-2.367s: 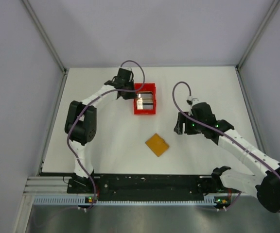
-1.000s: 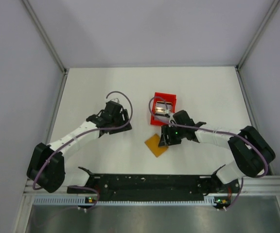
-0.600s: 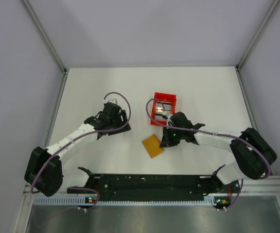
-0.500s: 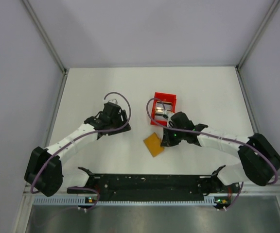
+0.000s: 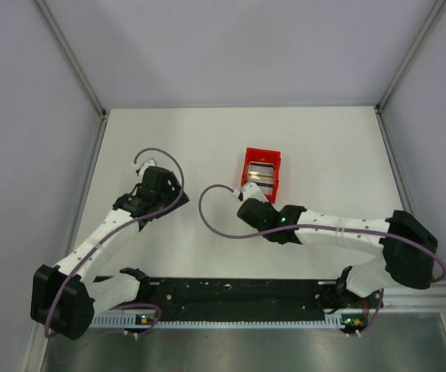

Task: Put the credit cards into the card holder
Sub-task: Open the card holder at the center of the board.

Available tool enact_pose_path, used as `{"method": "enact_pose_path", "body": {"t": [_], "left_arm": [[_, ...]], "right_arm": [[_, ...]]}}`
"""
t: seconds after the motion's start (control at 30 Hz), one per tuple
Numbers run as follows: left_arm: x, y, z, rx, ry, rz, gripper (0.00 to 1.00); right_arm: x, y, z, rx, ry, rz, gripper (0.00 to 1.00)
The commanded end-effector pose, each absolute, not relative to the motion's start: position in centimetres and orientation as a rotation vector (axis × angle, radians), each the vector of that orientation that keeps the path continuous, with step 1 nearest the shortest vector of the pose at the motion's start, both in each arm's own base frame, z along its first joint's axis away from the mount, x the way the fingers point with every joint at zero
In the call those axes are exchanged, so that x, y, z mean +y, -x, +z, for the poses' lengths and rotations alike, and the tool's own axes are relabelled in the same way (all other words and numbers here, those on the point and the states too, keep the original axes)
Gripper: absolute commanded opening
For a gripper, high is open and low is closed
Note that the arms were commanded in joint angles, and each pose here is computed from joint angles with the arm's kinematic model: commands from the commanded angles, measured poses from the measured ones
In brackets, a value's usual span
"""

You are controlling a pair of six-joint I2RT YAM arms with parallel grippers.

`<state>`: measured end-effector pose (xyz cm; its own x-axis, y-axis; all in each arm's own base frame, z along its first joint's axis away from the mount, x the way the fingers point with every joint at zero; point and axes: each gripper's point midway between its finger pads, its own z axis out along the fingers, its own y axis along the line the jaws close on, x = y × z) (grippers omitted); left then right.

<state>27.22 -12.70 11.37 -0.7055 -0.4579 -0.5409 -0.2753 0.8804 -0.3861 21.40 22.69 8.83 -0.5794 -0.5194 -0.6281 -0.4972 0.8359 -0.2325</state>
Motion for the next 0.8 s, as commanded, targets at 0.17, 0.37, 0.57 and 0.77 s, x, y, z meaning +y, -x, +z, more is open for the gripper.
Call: {"method": "enact_pose_path", "body": {"t": [0.17,0.37,0.57,0.77], "left_arm": [[-5.9,-25.3,10.8,2.271,0.799,-0.293,0.72],[-4.3,-24.6,11.0,2.254,0.832,-0.232,0.73],[-5.4,-24.9,11.5,2.271,0.730,-0.316,0.74],[-11.5,-26.4,13.7,2.265,0.371,-0.655,0.94]], "right_arm": [[27.3,-19.3,7.7,2.160,0.974,-0.323,0.00],[31.1,-14.4,5.4,2.249,1.090,-0.096,0.01],[30.2,-12.3,5.8,2.318,1.049,0.068,0.39],[27.9,-12.1,9.1,2.409,0.760,0.403,0.54]]}}
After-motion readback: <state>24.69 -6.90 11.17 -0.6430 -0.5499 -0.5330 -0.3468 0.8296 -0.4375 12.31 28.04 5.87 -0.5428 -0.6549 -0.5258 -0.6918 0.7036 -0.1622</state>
